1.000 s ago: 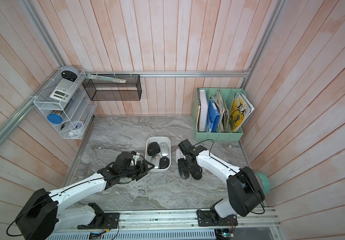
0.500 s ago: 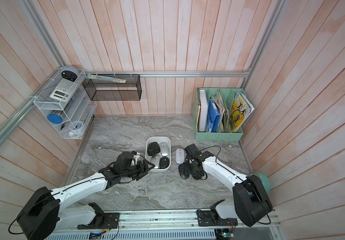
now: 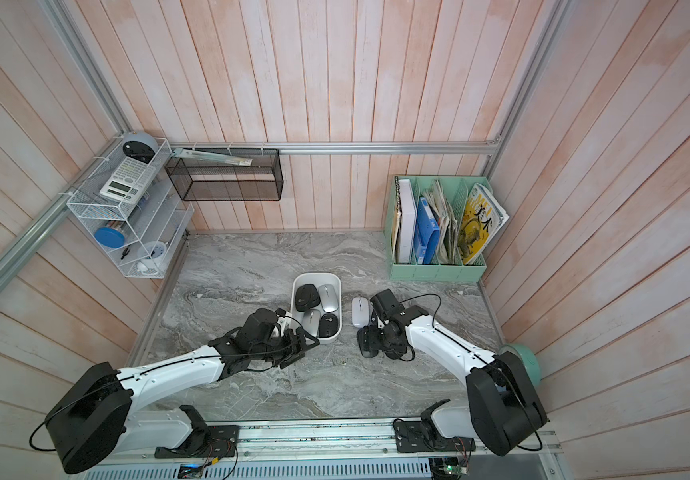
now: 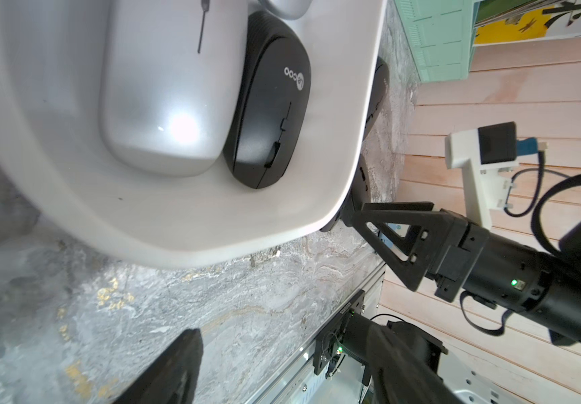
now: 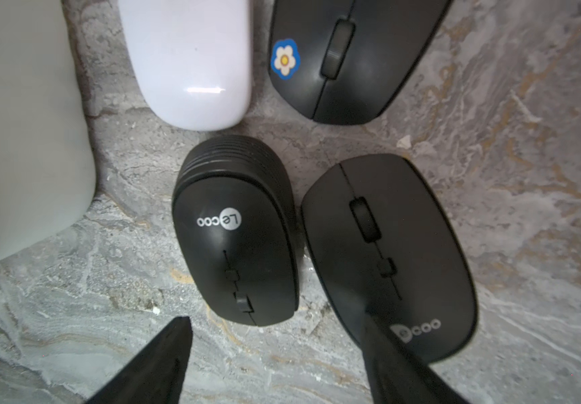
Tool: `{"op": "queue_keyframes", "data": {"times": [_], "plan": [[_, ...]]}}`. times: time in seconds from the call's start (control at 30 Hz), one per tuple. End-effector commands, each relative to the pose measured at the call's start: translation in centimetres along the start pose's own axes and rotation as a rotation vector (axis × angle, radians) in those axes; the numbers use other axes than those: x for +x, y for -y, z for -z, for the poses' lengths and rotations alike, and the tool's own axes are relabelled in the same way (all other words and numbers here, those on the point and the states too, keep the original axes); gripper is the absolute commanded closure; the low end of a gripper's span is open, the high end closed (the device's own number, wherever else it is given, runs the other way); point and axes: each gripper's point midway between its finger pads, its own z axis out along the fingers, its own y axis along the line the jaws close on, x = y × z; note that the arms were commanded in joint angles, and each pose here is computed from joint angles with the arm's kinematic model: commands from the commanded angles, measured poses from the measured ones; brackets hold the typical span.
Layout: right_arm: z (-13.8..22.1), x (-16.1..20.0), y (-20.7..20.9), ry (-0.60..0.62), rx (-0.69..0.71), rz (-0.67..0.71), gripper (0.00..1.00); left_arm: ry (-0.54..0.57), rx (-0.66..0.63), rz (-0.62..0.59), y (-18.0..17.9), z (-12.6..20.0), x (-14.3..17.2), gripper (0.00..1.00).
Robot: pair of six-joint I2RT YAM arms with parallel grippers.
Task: Put the mouse in the storage box
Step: Move the mouse to the center of the board, then pick up the mouse from the center of the board.
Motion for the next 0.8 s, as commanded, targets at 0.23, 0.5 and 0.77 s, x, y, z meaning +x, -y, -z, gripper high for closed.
{"op": "queue_keyframes", "data": {"times": [0.23,0.5,0.77], "plan": [[-1.9,-1.7,-1.1,-0.035,-0.001,0.102,0.15,0.012,0.031,-0.010,-0.2,0.7,0.6,0.20],[-2.9,-1.4,-1.9,-0.074,0.013,0.142,0.14,0.024,0.029,-0.017,-0.3,1.1,0.5,0.20],[-4.0,-0.7,-2.7,-0.088,0.044,0.169,0.21,0.034,0.027,-0.011,-0.6,1.2,0.5,0.20]]}}
